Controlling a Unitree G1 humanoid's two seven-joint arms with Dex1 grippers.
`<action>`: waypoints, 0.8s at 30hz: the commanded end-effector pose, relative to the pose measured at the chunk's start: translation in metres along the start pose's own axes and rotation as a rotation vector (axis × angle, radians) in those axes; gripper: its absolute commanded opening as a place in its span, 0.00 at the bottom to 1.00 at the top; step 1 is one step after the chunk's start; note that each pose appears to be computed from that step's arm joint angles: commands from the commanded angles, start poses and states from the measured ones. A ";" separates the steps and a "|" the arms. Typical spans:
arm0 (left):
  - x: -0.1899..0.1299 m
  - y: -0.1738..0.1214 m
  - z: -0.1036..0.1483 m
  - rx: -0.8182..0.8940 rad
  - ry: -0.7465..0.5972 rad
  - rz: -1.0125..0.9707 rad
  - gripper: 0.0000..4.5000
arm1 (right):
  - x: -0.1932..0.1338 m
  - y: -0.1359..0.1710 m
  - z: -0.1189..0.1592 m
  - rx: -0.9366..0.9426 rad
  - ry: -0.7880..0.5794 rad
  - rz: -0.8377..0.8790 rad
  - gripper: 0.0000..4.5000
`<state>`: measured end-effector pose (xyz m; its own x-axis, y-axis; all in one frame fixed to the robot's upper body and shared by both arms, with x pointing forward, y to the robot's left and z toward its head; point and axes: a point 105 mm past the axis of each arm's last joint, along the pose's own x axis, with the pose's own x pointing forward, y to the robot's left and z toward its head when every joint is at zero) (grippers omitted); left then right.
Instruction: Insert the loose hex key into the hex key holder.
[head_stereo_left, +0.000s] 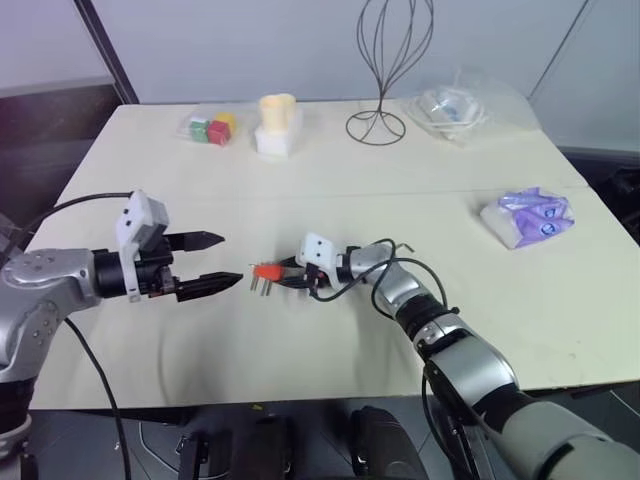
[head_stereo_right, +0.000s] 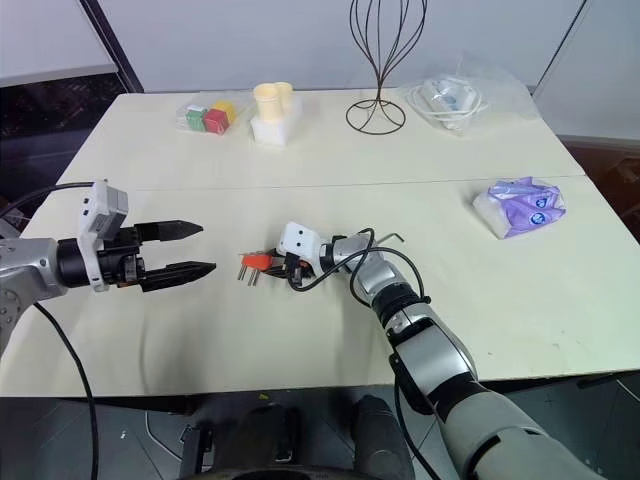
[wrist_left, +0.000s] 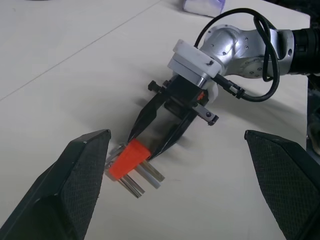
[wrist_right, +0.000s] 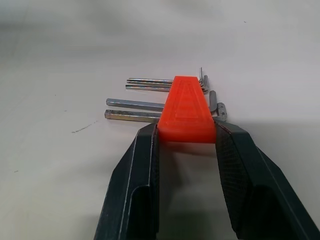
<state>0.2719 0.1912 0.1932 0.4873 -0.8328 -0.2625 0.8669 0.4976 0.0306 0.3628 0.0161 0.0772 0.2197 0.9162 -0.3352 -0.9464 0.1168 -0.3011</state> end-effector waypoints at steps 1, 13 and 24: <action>-0.001 -0.001 0.007 0.028 -0.024 0.006 1.00 | -0.003 -0.009 0.008 -0.043 0.004 -0.033 0.22; 0.006 0.027 0.019 0.027 -0.110 0.084 1.00 | -0.072 -0.049 0.109 -0.631 -0.089 -0.258 0.22; 0.047 0.041 0.066 -0.085 -0.336 -0.057 1.00 | -0.114 -0.053 0.152 -1.266 -0.094 -0.463 0.22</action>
<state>0.3371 0.1575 0.2355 0.4826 -0.8746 0.0478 0.8749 0.4789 -0.0718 0.3614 -0.0388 0.2449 0.4324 0.9017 0.0040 -0.0160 0.0121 -0.9998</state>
